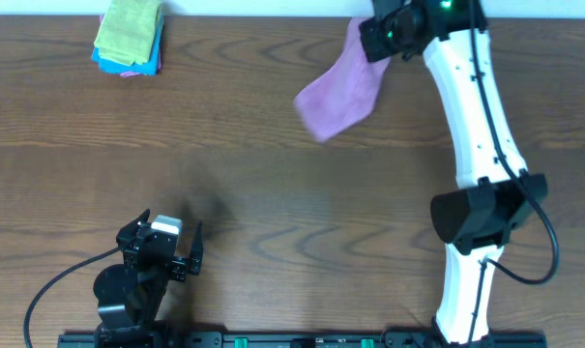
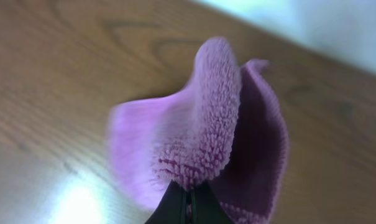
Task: Fold the cloth
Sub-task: 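Regrasp the pink cloth corner with the right gripper and lift it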
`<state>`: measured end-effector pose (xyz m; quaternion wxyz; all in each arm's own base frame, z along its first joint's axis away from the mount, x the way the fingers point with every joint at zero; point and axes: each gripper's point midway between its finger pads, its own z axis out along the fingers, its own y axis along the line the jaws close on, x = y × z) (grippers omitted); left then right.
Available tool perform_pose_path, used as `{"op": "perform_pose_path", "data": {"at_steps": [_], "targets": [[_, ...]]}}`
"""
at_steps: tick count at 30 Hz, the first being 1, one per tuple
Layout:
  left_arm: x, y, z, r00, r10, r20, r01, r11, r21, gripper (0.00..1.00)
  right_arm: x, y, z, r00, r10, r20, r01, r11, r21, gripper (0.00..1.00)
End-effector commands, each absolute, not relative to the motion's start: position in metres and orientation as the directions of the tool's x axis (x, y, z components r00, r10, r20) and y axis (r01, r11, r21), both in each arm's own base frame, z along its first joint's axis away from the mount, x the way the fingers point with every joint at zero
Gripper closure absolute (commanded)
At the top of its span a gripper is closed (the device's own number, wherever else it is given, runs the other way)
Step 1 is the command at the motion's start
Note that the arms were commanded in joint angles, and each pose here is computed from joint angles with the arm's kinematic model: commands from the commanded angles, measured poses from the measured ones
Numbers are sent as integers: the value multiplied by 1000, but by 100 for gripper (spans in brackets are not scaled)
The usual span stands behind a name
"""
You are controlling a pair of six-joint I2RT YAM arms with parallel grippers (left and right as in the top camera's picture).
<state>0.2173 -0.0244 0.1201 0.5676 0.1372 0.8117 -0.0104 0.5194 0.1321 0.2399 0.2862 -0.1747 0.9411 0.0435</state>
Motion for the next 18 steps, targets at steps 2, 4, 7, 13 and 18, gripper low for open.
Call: {"op": "perform_pose_path", "data": {"at_steps": [2, 4, 7, 13, 18], "targets": [[217, -25, 111, -333, 223, -916, 246, 958, 144, 5, 464, 192, 229, -828, -352, -436, -450, 881, 145, 99], [217, -25, 111, -333, 224, -916, 246, 959, 145, 5, 402, 251, 216, -803, -496, -331, -590, 740, 322, 90], [217, -25, 111, -333, 224, -916, 246, 959, 145, 5, 358, 280, 197, -642, -717, -272, -767, 590, 252, 55], [217, -25, 111, -333, 223, -916, 246, 958, 144, 5, 387, 271, 171, -660, -710, -246, -741, 670, 52, 32], [217, -25, 111, -333, 223, -916, 246, 958, 144, 5, 416, 201, 108, -851, -510, -125, -515, 857, 10, 39]]}}
